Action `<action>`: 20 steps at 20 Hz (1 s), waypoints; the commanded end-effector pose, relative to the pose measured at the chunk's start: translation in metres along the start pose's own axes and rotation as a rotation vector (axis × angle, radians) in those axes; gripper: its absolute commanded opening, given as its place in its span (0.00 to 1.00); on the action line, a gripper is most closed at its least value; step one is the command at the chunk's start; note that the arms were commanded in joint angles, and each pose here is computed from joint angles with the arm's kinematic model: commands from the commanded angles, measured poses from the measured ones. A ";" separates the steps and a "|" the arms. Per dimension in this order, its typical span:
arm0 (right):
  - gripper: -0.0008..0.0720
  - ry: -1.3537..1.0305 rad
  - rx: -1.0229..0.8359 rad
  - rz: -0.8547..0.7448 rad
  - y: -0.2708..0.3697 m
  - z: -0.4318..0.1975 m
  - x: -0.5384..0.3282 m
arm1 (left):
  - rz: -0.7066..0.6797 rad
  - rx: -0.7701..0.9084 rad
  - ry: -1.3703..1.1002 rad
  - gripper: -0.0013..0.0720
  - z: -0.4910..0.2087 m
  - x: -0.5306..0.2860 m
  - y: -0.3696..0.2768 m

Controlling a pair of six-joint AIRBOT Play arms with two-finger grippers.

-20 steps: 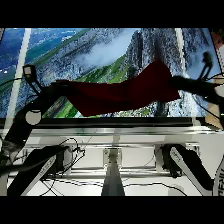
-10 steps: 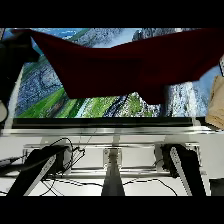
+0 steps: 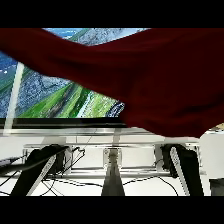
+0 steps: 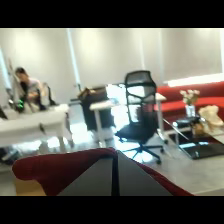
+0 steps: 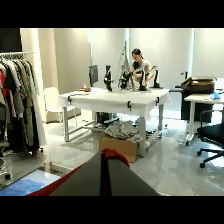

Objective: Fold the clothes and pants, and hang the long-sleeved shirts on hangers.

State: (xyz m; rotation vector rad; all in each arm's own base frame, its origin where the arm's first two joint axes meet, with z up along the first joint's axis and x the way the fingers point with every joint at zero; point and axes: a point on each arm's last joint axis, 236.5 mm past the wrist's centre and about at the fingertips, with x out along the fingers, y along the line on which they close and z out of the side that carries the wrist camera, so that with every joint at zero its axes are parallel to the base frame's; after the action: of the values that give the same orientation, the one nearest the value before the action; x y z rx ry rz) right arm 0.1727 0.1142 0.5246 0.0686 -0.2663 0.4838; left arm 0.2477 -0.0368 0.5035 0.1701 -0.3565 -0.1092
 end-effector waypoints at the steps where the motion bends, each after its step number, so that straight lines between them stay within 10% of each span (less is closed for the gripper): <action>1: 0.03 0.036 0.009 -0.024 -0.015 -0.009 0.011 | 0.024 0.050 0.059 0.03 -0.004 -0.007 0.008; 14: 0.03 1.023 0.631 -0.097 -0.175 -0.435 0.122 | -0.216 0.086 1.166 0.03 -0.498 0.102 -0.093; 20: 0.03 1.005 0.669 -0.253 -0.227 -0.533 0.147 | -0.239 0.089 1.192 0.03 -0.573 0.107 -0.111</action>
State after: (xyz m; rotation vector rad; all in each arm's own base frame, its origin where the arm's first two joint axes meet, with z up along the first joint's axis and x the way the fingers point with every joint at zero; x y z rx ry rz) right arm 0.5041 0.0585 0.0918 0.4693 0.8870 0.3576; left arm 0.5309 -0.0735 0.0199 0.3302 0.8410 -0.1998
